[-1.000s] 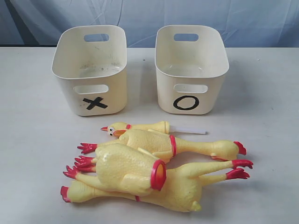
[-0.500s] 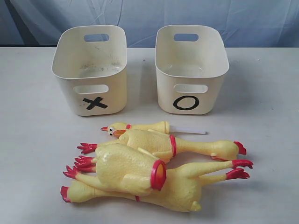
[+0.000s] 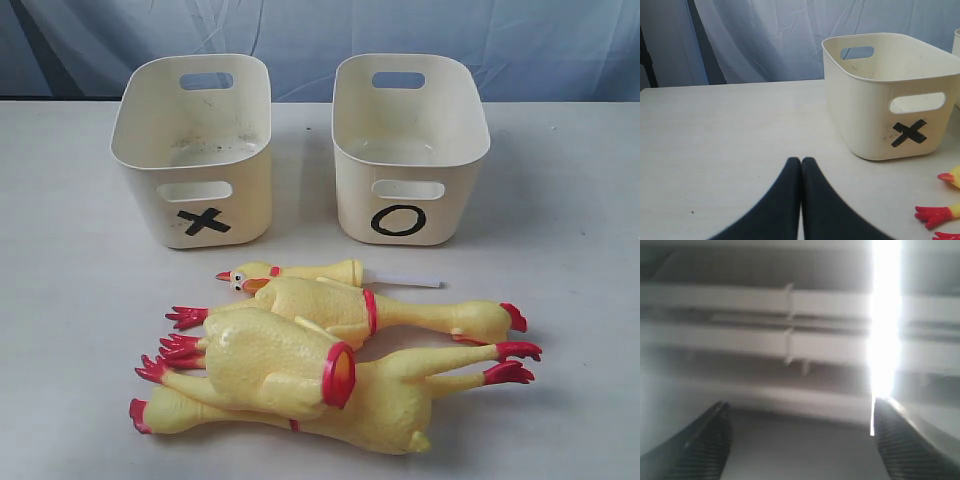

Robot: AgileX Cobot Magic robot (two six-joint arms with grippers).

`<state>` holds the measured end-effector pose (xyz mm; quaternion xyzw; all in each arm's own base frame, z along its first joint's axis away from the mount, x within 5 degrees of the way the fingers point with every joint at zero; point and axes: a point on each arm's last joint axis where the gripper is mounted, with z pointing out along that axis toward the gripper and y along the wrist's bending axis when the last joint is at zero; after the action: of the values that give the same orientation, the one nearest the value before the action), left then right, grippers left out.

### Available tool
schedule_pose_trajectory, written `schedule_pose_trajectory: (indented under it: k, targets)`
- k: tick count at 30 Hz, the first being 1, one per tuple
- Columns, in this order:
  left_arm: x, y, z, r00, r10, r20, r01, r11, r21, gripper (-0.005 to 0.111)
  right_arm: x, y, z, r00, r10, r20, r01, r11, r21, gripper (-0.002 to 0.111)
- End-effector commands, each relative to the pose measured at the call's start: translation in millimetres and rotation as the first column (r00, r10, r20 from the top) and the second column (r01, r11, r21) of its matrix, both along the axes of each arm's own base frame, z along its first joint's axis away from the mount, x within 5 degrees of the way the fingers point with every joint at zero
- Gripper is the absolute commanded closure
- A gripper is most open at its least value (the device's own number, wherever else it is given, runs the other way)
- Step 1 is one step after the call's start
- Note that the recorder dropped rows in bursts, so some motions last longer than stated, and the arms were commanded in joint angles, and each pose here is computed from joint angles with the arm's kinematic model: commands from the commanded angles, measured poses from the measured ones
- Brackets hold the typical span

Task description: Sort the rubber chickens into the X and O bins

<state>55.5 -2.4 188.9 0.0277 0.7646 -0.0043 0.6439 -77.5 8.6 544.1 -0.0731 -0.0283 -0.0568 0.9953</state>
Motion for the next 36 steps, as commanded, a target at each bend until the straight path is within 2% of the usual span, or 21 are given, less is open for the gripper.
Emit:
schedule_pose_trajectory:
  k: [1,2,3,4,5,6,7,8,10,11,14,16,17,19,22,25,31,36]
  targets:
    - [-0.1,0.0,2.6,1.0,0.0,0.02,0.0,1.0,-0.003,0.107,96.9,12.1,27.5,0.775,-0.067,-0.628,-0.016,0.992,-0.125,0.035]
    - [-0.1,0.0,2.6,1.0,0.0,0.02,0.0,1.0,-0.003,0.107,116.1,5.8,22.5,0.668,0.071,-0.741,-0.075,0.997,0.028,0.035]
    - [-0.1,0.0,2.6,1.0,0.0,0.02,0.0,1.0,-0.003,0.107,135.2,-3.6,14.8,0.551,0.229,-0.803,-0.075,0.971,0.225,0.035]
    - [-0.1,0.0,2.6,1.0,0.0,0.02,0.0,1.0,-0.003,0.107,153.2,-14.6,2.0,0.445,0.393,-0.805,-0.015,0.902,0.432,0.035]
    - [-0.1,0.0,2.6,1.0,0.0,0.02,0.0,1.0,-0.003,0.107,166.0,-21.9,-11.2,0.374,0.488,-0.789,0.067,0.834,0.548,0.035]
    - [-0.1,0.0,2.6,1.0,0.0,0.02,0.0,1.0,-0.003,0.107,176.3,-28.0,-29.1,0.292,0.541,-0.789,0.191,0.775,0.602,0.035]
    - [-0.1,0.0,2.6,1.0,0.0,0.02,0.0,1.0,-0.003,0.107,184.1,-30.9,-46.3,0.199,0.534,-0.822,0.314,0.76,0.569,0.035]
    - [-0.1,0.0,2.6,1.0,0.0,0.02,0.0,1.0,-0.003,0.107,192.0,-31.9,-63.0,0.089,0.489,-0.868,0.415,0.774,0.478,0.035]
    - [-0.1,0.0,2.6,1.0,0.0,0.02,0.0,1.0,-0.003,0.107,208.9,-26.2,-93.8,-0.134,0.369,-0.92,0.475,0.839,0.267,0.035]
    - [-0.1,0.0,2.6,1.0,0.0,0.02,0.0,1.0,-0.003,0.107,216.3,-19.2,-108.1,-0.24,0.324,-0.915,0.442,0.876,0.194,0.035]
    - [-0.1,0.0,2.6,1.0,0.0,0.02,0.0,1.0,-0.003,0.107,229.8,3.4,-143.6,-0.474,0.222,-0.852,0.288,0.954,0.089,0.035]
    - [-0.1,0.0,2.6,1.0,0.0,0.02,0.0,1.0,-0.003,0.107,236.2,18.6,-164.9,-0.62,0.114,-0.776,0.151,0.988,0.024,0.035]
    - [-0.1,0.0,2.6,1.0,0.0,0.02,0.0,1.0,-0.003,0.107,239.2,24.9,-174.0,-0.669,0.059,-0.741,0.084,0.996,0.003,0.035]
    - [-0.1,0.0,2.6,1.0,0.0,0.02,0.0,1.0,-0.003,0.107,244.5,34.0,-184.0,-0.713,0.016,-0.701,0.01,1.0,0.012,0.035]
    - [-0.1,0.0,2.6,1.0,0.0,0.02,0.0,1.0,-0.003,0.107,250.9,43.5,-189.3,-0.747,0.079,-0.66,0.006,0.994,0.113,0.035]
    - [-0.1,0.0,2.6,1.0,0.0,0.02,0.0,1.0,-0.003,0.107,255.0,52.9,-186.4,-0.738,0.165,-0.654,0.0,0.969,0.246,0.035]
    - [-0.1,0.0,2.6,1.0,0.0,0.02,0.0,1.0,-0.003,0.107,260.8,60.5,-175.5,-0.676,0.292,-0.676,-0.009,0.915,0.404,0.035]
    - [-0.1,0.0,2.6,1.0,0.0,0.02,0.0,1.0,-0.003,0.107,266.6,61.7,-181.1,-0.694,0.279,-0.664,0.001,0.922,0.386,0.035]
